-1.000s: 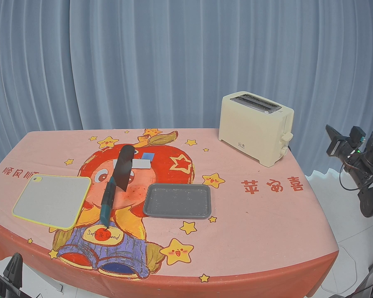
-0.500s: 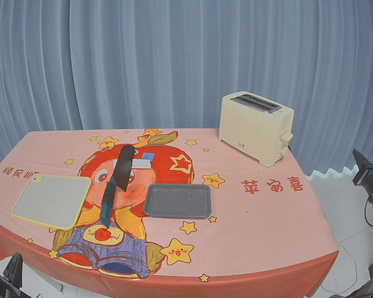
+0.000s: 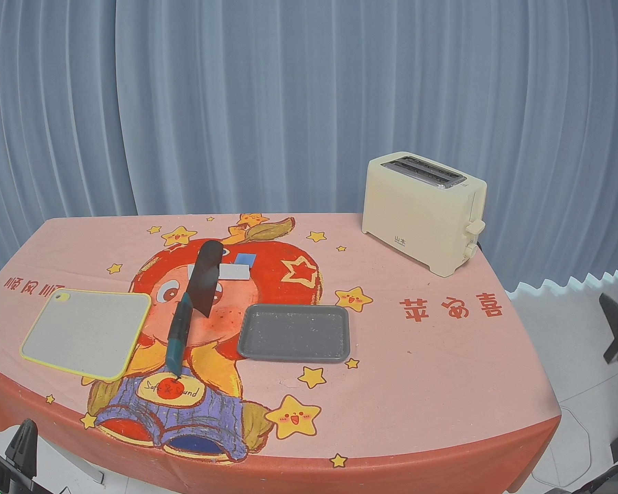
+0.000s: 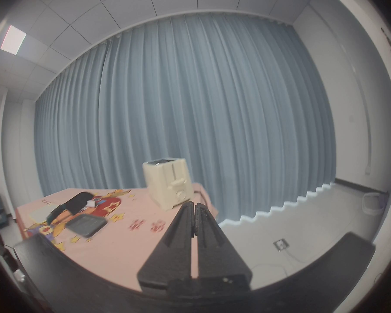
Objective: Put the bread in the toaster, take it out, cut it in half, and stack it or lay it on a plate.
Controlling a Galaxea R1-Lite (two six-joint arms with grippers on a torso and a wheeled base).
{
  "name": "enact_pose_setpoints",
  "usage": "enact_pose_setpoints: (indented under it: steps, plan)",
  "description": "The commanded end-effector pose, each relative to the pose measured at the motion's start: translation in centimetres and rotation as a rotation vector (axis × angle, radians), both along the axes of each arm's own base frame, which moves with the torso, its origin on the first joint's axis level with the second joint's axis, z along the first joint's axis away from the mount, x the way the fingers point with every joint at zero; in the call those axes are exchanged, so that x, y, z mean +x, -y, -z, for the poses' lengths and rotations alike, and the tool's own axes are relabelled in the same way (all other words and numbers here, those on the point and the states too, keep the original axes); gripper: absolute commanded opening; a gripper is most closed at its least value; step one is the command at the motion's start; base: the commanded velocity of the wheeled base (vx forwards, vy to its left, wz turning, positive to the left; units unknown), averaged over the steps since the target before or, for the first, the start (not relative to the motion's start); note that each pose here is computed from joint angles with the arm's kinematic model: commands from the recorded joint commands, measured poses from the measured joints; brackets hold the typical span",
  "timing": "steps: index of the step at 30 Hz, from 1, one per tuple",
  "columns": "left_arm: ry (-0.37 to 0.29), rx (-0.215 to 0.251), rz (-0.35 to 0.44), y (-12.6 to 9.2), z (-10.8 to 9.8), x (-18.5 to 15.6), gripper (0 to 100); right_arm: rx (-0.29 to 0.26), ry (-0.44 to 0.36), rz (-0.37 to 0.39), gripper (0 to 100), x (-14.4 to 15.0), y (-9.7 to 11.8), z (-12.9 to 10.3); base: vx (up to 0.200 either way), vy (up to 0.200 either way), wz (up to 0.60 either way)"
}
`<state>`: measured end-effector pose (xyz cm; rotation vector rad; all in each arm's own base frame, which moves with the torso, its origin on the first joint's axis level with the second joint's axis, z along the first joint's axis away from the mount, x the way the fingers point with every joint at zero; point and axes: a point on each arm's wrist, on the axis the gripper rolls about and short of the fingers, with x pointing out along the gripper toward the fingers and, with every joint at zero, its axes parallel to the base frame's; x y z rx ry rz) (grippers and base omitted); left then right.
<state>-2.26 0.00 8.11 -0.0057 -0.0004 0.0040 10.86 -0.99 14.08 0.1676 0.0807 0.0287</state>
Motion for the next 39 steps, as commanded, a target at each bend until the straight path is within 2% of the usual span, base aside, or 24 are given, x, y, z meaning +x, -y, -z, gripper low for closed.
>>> enact_pose_setpoints:
  steps: [1, 3, 7, 9, 13, 15, 17, 21, 24, 26, 31, 39]
  plan:
    - [-0.019, 0.000, -0.001, 0.0, 0.5, 0.1, 0, 0.074, 0.051, -0.196, 0, -5.6, -1.5, 0.5, 0.000, 0.000, 0.00]
    - [-0.019, 0.000, -0.001, 0.0, 0.5, 0.1, 0, 0.112, 0.004, -0.230, 0, -6.0, -1.7, 1.1, 0.000, 0.000, 0.00]
    - [-0.019, 0.000, -0.001, 0.0, 0.5, 0.1, 0, 0.108, -0.064, -0.264, 0, -7.0, -1.8, 2.1, 0.000, 0.000, 0.00]
    - [-0.019, 0.000, -0.001, 0.0, 0.5, 0.1, 0, 0.085, -0.050, -0.273, 0, -8.1, -1.7, 2.6, 0.000, 0.000, 0.00]
    - [-0.019, 0.000, -0.001, 0.0, 0.5, 0.1, 0, -0.007, 0.004, -0.343, 0, -11.0, -1.6, 4.4, 0.000, 0.000, 0.00]
    - [-0.019, 0.000, -0.001, 0.0, 0.5, 0.1, 0, -0.031, 0.009, -0.345, 0, -12.1, -1.4, 5.6, 0.000, 0.000, 0.00]
    - [-0.019, 0.000, -0.001, 0.0, 0.5, 0.1, 0, -0.033, 0.046, -0.345, 0, -12.7, -1.3, 5.8, 0.000, 0.000, 0.00]
    - [-0.019, 0.000, -0.001, 0.0, 0.5, 0.1, 0, -0.069, 0.070, -0.271, 0, -12.6, -1.2, 5.8, 0.000, 0.000, 0.00]
    - [-0.019, 0.000, -0.001, 0.0, 0.5, 0.1, 0, -0.094, 0.062, -0.022, 0, -12.5, -0.9, 5.8, 0.000, 0.000, 0.00]
    - [-0.019, 0.000, -0.001, 0.0, 0.5, 0.1, 0, -0.136, 0.035, 0.089, 0, -12.9, -0.9, 6.4, 0.000, 0.000, 0.00]
    - [-0.019, 0.000, -0.001, 0.0, 0.5, 0.1, 0, -0.143, 0.073, 0.062, 0, -13.1, -0.9, 6.5, 0.000, 0.000, 0.00]
    - [-0.019, 0.000, -0.001, 0.0, 0.5, 0.1, 0, -0.140, 0.079, 0.064, 0, -13.1, -0.9, 6.5, 0.000, 0.000, 0.00]
